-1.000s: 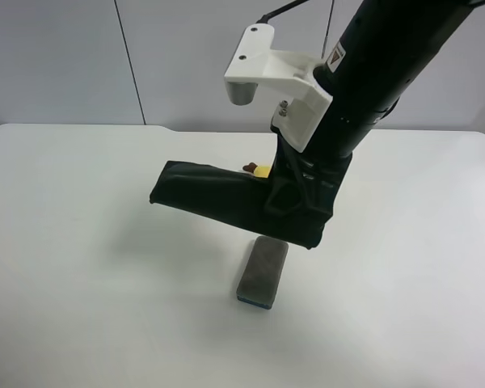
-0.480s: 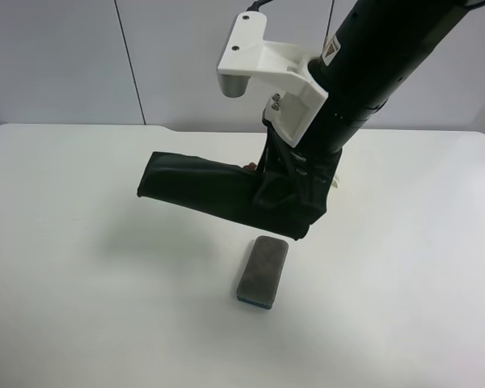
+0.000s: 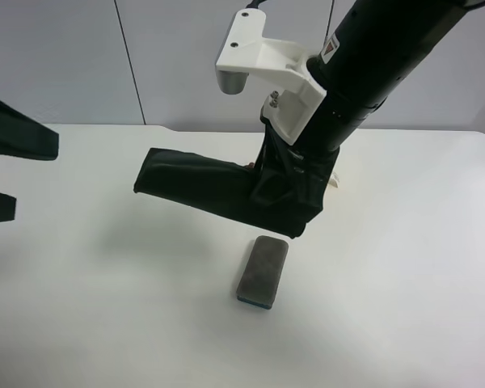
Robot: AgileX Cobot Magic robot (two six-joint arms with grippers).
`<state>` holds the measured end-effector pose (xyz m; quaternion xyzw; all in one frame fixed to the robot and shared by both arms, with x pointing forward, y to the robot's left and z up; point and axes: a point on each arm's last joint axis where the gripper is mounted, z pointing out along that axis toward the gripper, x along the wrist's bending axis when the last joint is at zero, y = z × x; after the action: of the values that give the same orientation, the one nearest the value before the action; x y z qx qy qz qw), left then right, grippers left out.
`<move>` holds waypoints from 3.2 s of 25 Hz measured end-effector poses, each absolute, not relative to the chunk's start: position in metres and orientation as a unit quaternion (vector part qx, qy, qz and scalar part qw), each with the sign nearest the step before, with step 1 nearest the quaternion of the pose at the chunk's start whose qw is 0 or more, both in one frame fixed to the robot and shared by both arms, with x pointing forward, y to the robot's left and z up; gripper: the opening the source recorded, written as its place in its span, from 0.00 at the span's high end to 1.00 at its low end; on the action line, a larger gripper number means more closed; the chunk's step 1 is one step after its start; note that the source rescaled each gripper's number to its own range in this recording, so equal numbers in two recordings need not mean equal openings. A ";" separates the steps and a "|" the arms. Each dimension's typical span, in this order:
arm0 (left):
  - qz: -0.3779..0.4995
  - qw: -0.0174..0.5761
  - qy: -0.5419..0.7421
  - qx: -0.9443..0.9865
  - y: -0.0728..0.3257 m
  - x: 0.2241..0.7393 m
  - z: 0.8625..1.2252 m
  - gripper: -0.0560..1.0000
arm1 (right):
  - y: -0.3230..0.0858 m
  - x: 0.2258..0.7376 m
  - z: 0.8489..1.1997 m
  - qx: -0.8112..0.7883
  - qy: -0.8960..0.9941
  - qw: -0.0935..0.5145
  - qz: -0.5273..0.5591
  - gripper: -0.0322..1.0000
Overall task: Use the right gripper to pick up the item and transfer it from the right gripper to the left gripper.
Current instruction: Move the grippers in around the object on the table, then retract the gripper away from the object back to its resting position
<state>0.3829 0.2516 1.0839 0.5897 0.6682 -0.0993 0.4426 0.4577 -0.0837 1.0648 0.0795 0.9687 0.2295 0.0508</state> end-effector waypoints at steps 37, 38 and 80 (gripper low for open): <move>-0.233 0.478 0.635 0.560 0.203 0.429 1.065 0.00 | -0.069 0.459 1.075 0.092 0.940 0.046 0.325 0.97; -0.233 0.477 0.639 0.557 0.203 0.431 1.063 0.00 | -0.069 0.459 1.074 0.092 0.940 0.046 0.324 0.97; -0.240 0.468 0.653 0.546 0.202 0.440 1.055 0.94 | -0.143 0.403 1.143 0.193 0.940 0.113 0.260 0.00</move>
<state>0.4397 0.2024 1.0550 0.5458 0.6528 -0.2396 0.4675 0.4029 -0.1428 1.1426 0.1929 0.9395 0.2596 0.1127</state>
